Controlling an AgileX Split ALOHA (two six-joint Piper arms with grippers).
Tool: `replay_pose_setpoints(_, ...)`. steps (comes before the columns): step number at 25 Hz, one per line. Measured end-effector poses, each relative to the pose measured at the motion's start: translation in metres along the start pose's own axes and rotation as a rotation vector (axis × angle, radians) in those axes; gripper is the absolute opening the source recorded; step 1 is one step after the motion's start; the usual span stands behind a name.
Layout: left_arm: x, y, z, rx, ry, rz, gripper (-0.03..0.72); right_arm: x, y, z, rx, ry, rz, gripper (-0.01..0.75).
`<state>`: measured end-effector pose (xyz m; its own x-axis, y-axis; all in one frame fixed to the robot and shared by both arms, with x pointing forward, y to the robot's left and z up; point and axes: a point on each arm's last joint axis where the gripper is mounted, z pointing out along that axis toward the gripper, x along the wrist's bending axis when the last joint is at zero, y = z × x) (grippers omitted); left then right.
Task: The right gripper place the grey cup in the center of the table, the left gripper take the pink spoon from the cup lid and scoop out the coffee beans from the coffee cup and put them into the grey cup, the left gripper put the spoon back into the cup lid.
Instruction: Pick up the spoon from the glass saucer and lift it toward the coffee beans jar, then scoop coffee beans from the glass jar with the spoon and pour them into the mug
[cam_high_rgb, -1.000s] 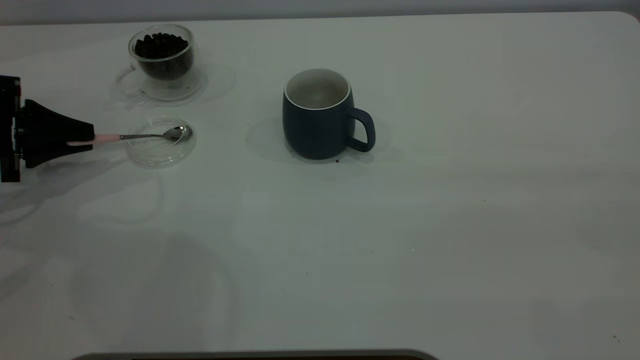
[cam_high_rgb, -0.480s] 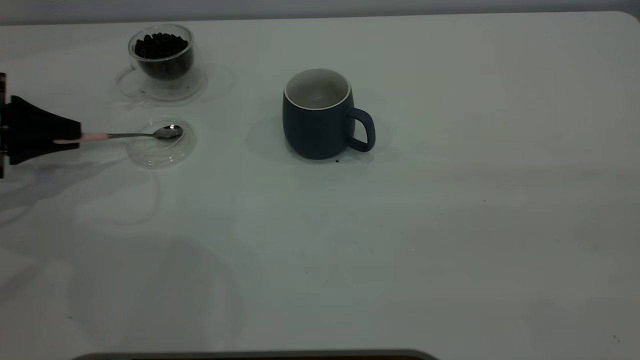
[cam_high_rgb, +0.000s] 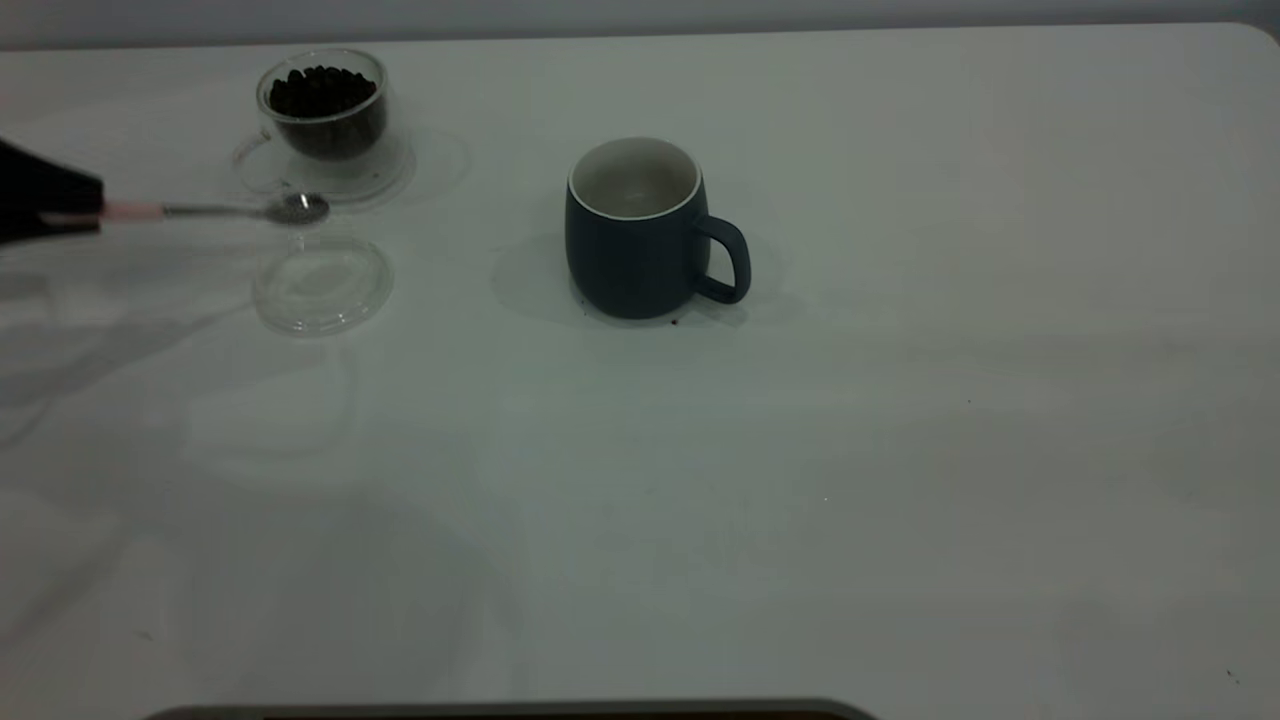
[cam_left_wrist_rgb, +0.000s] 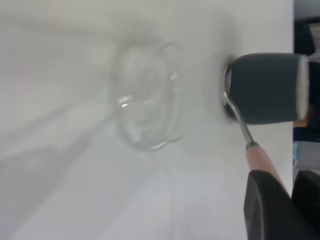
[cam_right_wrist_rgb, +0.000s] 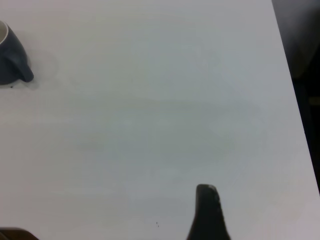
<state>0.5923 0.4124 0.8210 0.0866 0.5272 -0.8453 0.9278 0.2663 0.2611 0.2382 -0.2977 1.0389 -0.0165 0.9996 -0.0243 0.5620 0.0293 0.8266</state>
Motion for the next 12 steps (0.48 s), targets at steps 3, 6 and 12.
replay_pose_setpoints(3, -0.020, 0.013, -0.012, -0.056, 0.012, 0.050, 0.126, 0.000, 0.000, 0.000, 0.000, 0.000, 0.000, 0.591)
replay_pose_setpoints(6, -0.030, 0.025, -0.020, -0.107, 0.042, 0.106, 0.126, 0.000, 0.000, 0.000, 0.000, 0.000, 0.000, 0.591)
replay_pose_setpoints(12, -0.037, 0.050, -0.020, -0.149, 0.115, 0.243, 0.126, 0.000, 0.000, 0.000, 0.000, 0.000, 0.000, 0.591)
